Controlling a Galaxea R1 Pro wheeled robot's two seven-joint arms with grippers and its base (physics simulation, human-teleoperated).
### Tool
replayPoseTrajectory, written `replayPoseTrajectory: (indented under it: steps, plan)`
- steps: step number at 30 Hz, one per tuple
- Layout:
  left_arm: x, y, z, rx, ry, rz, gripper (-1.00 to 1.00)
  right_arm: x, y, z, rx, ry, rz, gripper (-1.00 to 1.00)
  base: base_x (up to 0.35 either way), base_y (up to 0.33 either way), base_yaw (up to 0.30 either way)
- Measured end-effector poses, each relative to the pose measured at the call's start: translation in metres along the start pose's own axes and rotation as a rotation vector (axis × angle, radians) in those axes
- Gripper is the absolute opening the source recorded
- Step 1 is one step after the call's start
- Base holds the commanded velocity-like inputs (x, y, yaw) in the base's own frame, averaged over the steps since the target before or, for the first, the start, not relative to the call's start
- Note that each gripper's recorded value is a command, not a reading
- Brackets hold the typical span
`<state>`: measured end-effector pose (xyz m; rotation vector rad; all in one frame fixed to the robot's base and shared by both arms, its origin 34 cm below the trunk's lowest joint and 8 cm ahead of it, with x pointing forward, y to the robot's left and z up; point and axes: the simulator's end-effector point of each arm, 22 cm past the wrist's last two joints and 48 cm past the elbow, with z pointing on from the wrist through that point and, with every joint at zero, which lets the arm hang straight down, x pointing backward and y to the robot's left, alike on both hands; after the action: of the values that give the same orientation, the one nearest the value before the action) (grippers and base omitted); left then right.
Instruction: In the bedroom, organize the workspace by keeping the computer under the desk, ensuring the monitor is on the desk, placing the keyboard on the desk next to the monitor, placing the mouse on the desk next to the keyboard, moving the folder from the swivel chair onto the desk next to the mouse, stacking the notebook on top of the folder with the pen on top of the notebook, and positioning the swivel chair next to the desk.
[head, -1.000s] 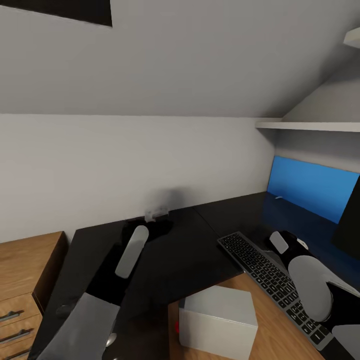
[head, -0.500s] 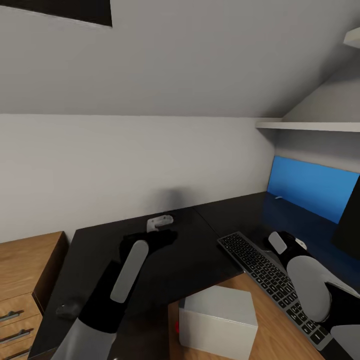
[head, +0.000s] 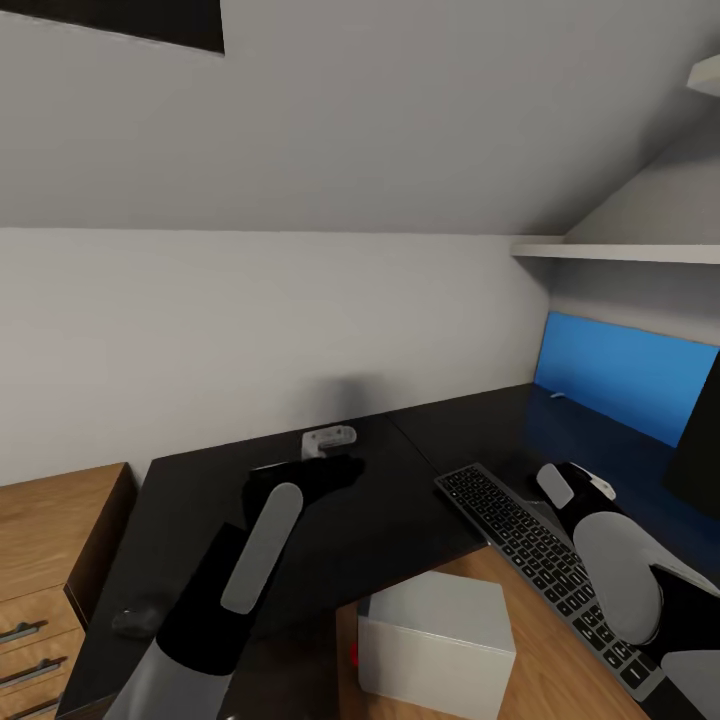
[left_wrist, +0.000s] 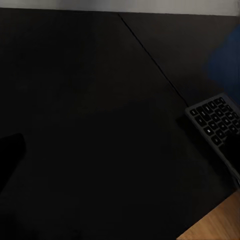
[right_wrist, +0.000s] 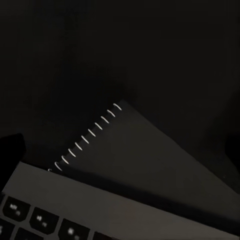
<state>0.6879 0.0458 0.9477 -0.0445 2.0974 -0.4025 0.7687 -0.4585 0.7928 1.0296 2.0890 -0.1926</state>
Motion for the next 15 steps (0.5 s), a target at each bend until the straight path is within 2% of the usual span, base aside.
replayPoseTrajectory:
  steps: [15]
  plan:
    - [0.0011, 0.0, 0.0008, 0.002, 0.004, -0.005, 1.0, -0.0004, -0.0007, 0.0, 0.002, 0.0, 0.003, 1.0, 0.0, 0.0, 0.0]
